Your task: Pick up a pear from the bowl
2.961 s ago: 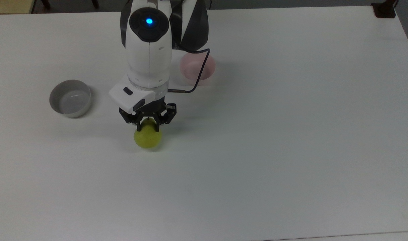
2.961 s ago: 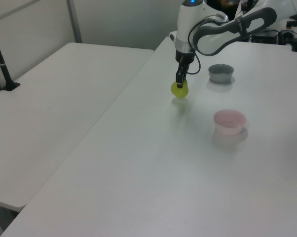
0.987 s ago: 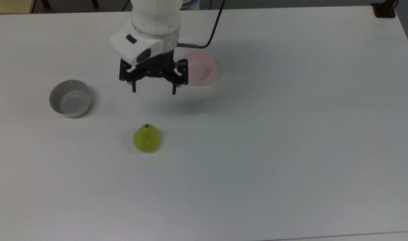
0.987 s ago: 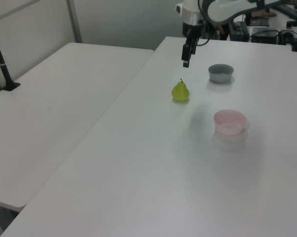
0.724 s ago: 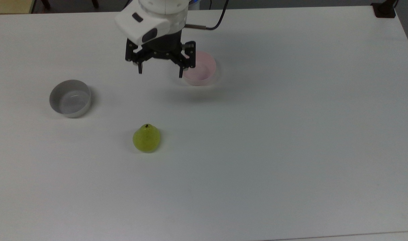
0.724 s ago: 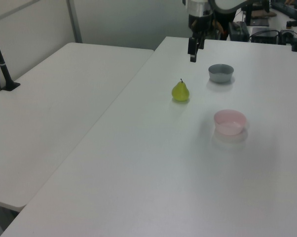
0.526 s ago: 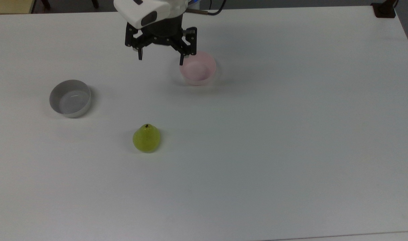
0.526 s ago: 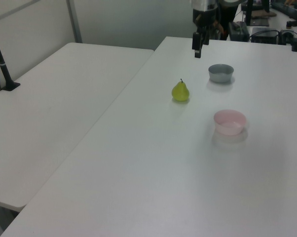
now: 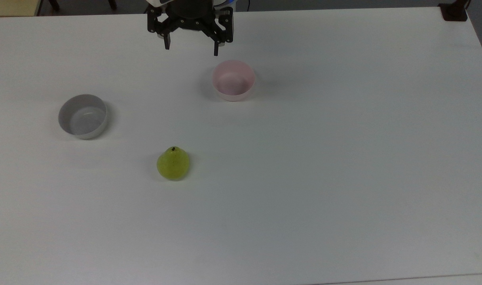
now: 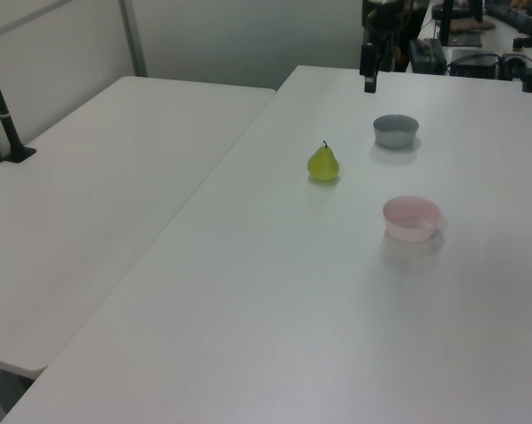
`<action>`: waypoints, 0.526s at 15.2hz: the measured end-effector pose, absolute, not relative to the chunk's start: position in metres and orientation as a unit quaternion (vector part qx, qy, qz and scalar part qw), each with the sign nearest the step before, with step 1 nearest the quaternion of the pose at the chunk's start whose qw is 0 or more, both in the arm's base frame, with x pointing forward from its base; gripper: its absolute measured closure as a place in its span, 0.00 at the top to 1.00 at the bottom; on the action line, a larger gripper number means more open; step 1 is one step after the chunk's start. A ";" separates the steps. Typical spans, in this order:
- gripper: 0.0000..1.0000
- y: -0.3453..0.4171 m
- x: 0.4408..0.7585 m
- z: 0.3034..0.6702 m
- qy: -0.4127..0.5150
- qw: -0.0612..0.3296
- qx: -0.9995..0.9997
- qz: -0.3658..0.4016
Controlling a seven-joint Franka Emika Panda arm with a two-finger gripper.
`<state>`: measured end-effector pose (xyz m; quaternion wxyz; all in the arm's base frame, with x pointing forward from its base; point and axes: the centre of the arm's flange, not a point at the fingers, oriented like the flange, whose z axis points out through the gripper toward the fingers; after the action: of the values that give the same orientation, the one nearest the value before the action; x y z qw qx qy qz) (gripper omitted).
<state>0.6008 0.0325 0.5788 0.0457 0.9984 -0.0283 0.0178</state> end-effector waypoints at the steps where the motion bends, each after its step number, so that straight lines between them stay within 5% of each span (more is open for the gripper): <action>1: 1.00 0.032 0.597 0.580 -0.029 0.045 0.998 0.018; 8: 1.00 0.029 0.587 0.582 -0.032 0.044 0.998 0.016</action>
<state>0.5874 0.0293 0.5824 0.0445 0.9984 -0.0317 0.0161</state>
